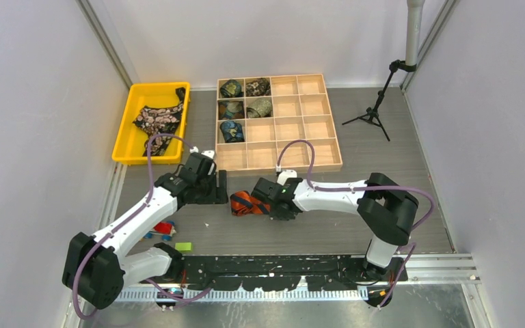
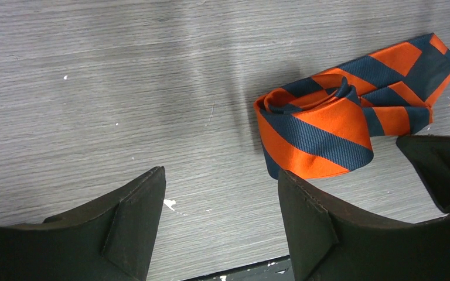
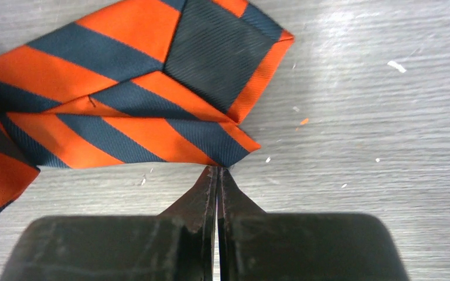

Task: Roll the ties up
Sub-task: Roll the tie at the center of the board.

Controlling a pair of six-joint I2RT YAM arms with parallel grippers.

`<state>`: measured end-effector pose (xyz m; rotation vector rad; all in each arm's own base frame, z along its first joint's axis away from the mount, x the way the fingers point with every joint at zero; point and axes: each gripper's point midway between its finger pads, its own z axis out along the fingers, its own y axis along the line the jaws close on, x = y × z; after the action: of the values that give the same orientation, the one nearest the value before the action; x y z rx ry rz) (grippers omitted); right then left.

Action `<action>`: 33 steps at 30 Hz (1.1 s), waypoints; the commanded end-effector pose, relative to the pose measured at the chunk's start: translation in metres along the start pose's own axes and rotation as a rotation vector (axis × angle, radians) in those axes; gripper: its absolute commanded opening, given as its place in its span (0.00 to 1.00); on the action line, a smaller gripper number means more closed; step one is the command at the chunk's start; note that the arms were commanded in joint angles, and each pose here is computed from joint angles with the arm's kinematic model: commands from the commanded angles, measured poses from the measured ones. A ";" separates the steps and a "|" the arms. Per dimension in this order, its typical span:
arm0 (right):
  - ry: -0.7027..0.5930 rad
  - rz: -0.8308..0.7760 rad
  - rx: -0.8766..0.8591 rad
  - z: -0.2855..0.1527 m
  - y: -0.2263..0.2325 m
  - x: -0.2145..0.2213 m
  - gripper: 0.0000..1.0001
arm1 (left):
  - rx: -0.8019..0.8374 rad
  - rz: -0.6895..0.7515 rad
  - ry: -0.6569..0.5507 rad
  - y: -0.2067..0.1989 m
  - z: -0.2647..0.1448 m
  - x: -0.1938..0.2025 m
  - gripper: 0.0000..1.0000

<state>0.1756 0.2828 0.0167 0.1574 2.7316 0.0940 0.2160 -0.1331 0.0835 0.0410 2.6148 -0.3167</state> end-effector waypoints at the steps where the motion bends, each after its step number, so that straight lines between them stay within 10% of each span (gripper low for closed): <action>1: -0.076 0.005 -0.013 -0.013 0.005 -0.032 0.05 | 0.027 -0.020 -0.021 -0.005 0.003 -0.004 0.71; 16: -0.129 -0.050 -0.320 -0.061 0.064 -0.084 0.07 | 0.161 -0.078 -0.002 -0.023 0.011 0.013 0.71; 33: -0.003 -0.184 -0.581 -0.073 0.134 -0.072 0.35 | 0.161 -0.097 -0.029 -0.021 0.008 0.013 0.71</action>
<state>0.2268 0.3881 0.1201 -0.1837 2.5784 0.7572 0.2003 -0.1544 0.0651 -0.0295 2.6123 -0.5338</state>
